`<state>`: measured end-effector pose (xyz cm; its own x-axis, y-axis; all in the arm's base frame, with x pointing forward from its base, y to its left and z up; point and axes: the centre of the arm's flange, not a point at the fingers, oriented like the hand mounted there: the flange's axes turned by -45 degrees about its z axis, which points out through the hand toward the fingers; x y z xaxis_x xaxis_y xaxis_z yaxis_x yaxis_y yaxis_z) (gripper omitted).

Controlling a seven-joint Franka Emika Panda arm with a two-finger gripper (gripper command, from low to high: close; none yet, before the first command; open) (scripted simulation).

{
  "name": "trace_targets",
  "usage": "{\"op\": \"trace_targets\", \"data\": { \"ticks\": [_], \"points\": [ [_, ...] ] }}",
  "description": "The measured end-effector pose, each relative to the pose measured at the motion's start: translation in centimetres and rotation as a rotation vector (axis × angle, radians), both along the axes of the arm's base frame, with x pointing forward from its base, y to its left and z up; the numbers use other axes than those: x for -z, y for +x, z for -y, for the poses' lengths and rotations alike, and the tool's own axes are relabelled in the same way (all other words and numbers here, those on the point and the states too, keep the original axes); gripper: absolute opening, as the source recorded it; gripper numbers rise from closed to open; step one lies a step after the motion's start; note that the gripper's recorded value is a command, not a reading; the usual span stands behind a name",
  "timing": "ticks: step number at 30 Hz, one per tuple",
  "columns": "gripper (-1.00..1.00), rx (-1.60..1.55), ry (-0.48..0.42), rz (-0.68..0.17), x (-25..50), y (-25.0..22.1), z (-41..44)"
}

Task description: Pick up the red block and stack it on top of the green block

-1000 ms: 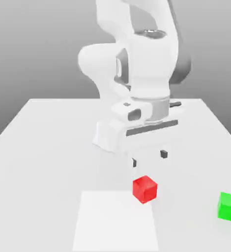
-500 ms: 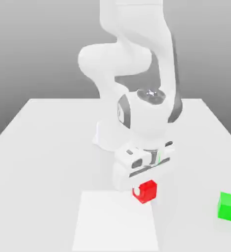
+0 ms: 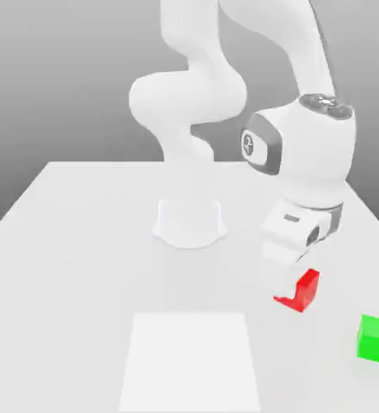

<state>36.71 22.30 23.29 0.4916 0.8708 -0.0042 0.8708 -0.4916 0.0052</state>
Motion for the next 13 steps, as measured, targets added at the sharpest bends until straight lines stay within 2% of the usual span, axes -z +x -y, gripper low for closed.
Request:
{"op": "trace_targets", "data": {
  "ticks": [4, 9, 10, 13],
  "points": [
    [-1.0, -0.21, 0.004, -0.003, -1.1, 0.5, -7.0],
    [-1.0, -0.258, 0.005, -0.005, 4.1, 0.7, -8.6],
    [1.0, -0.259, 0.005, -0.004, 4.8, 0.7, -8.6],
    [1.0, -0.259, 0.005, -0.004, 4.8, 0.7, -8.6]
  ]
}}
